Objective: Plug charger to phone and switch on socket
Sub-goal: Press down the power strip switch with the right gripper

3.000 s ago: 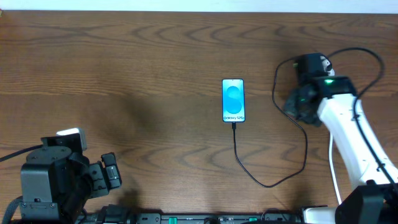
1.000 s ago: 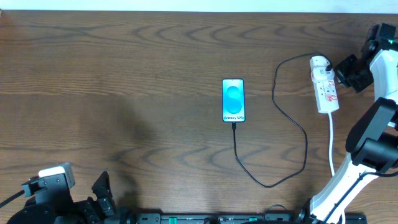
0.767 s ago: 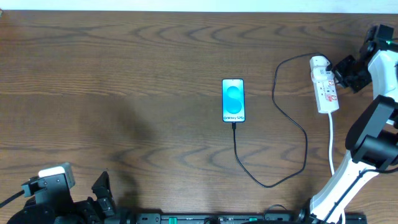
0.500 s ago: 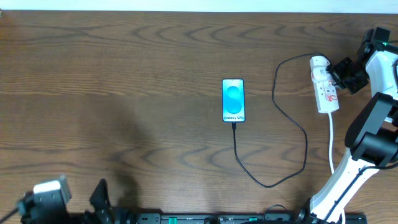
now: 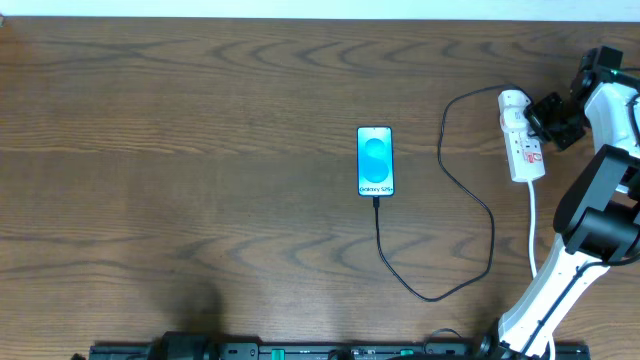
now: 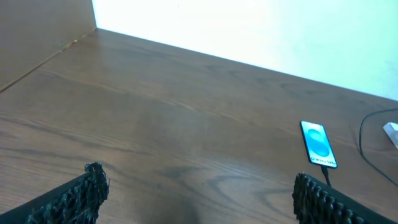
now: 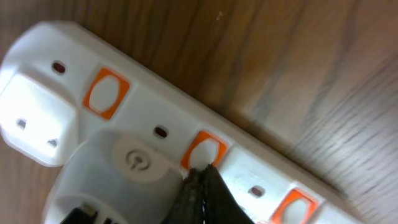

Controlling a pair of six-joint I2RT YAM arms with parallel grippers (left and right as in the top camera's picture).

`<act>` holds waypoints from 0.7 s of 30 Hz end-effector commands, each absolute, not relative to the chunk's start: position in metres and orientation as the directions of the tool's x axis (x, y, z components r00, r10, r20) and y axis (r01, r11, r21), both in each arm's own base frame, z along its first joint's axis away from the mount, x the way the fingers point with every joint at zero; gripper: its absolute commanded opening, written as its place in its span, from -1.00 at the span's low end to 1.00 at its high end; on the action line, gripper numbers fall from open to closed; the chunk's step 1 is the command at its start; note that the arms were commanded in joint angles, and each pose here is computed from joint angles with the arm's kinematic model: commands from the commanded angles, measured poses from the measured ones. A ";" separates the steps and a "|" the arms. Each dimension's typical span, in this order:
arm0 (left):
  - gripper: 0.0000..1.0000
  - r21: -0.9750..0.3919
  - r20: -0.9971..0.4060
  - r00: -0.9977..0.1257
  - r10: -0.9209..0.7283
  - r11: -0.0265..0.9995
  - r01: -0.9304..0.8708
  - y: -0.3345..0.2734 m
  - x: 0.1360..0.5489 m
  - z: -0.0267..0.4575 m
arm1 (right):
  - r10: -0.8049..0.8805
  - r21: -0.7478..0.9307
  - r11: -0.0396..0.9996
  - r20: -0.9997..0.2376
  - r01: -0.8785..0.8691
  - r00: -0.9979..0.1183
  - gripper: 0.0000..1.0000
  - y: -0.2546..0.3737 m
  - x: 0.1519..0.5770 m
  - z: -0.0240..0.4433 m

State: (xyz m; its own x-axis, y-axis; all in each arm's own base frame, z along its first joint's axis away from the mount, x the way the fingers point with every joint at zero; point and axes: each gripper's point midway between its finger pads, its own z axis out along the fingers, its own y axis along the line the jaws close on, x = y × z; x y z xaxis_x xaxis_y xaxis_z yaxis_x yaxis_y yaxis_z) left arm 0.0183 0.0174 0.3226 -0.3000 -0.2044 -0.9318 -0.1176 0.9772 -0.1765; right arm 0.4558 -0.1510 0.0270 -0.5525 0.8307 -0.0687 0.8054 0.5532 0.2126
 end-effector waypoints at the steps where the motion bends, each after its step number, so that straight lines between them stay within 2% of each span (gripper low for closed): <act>1: 0.93 -0.172 -0.939 -0.280 -0.200 0.977 -0.123 0.019 0.013 0.321 | 0.835 0.231 0.543 -0.048 0.807 -0.548 -0.97 -0.148 0.461 0.021; 21: 0.93 -0.172 -0.939 -0.278 -0.201 0.977 -0.123 0.019 0.013 0.321 | 0.833 0.256 0.548 -0.088 0.796 -0.546 -0.97 -0.161 0.470 0.038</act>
